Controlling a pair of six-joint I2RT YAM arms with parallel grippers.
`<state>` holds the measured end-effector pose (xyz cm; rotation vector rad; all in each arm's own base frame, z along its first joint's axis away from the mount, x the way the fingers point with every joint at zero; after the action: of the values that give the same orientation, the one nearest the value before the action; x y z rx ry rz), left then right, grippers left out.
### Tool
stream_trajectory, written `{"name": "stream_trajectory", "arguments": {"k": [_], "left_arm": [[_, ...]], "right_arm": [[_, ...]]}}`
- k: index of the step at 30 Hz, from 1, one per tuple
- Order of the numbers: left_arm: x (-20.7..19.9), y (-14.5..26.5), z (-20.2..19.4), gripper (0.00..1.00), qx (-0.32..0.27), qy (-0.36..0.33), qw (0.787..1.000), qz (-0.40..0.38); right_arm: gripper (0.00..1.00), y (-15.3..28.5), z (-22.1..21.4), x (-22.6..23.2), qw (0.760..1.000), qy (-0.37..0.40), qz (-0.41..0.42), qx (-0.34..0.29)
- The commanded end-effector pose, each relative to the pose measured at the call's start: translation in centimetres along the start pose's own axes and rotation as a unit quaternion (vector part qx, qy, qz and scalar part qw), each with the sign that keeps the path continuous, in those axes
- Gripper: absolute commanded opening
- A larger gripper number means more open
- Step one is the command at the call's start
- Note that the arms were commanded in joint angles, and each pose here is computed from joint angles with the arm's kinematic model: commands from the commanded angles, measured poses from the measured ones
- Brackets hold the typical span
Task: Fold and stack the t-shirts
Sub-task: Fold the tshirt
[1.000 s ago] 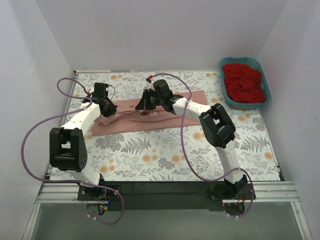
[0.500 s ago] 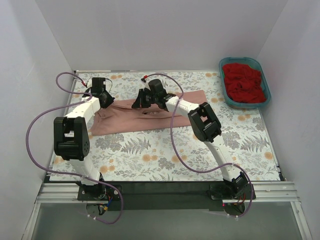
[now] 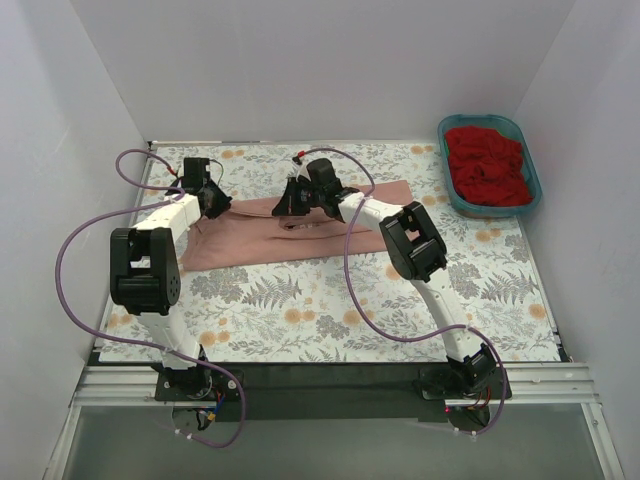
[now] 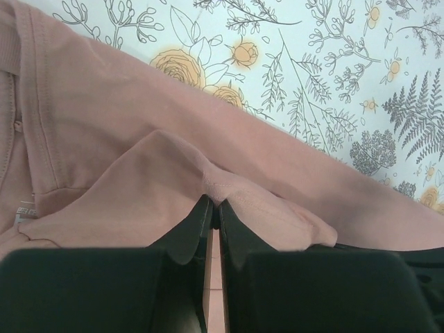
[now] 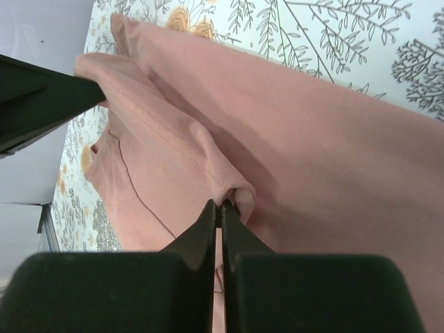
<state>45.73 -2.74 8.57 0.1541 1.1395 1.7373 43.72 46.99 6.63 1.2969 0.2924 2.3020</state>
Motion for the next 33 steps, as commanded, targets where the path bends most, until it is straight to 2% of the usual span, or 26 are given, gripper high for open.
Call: {"name": "stream_trajectory", "arguments": {"k": [1, 7, 16, 29, 32, 33], "left_arm": [[-1.5, 1.0, 2.2, 0.0, -0.027, -0.005, 0.999, -0.025], [-1.0, 1.0, 2.1, 0.0, -0.023, 0.007, 1.0, -0.015], [0.1, 3.4, 1.6, 0.0, -0.02, 0.029, 0.999, 0.003], [3.5, 2.7, -1.7, 0.0, 0.018, 0.049, 0.997, 0.064], [4.4, 2.4, -2.4, 0.0, 0.024, 0.056, 0.995, 0.081], [4.4, 2.3, -2.6, 0.0, 0.026, 0.058, 0.994, 0.084]], "right_arm": [[0.01, 1.6, 2.3, 3.3, 0.999, 0.021, 0.032, -0.025], [0.01, 1.6, 2.6, 3.8, 0.999, 0.018, 0.044, -0.023], [0.01, 2.8, 2.2, 4.9, 0.999, 0.005, 0.051, -0.016], [0.02, 2.4, -1.7, 4.4, 0.998, -0.015, 0.048, 0.029], [0.05, 2.2, -2.7, 3.6, 0.998, -0.022, 0.044, 0.041], [0.09, 2.2, -3.0, 3.4, 0.998, -0.023, 0.044, 0.044]]}}
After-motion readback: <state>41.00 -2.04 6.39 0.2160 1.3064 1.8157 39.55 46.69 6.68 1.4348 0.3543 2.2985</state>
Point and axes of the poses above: each gripper's point midway between its finger pads, its own y axis back along the fingers, its own x axis along the line the jaws close on, z = x × y, the point moved 1 cm from there along y, back along the fingers, and after that the axes turned 2 degrees about -y, right-handed, at the moved point
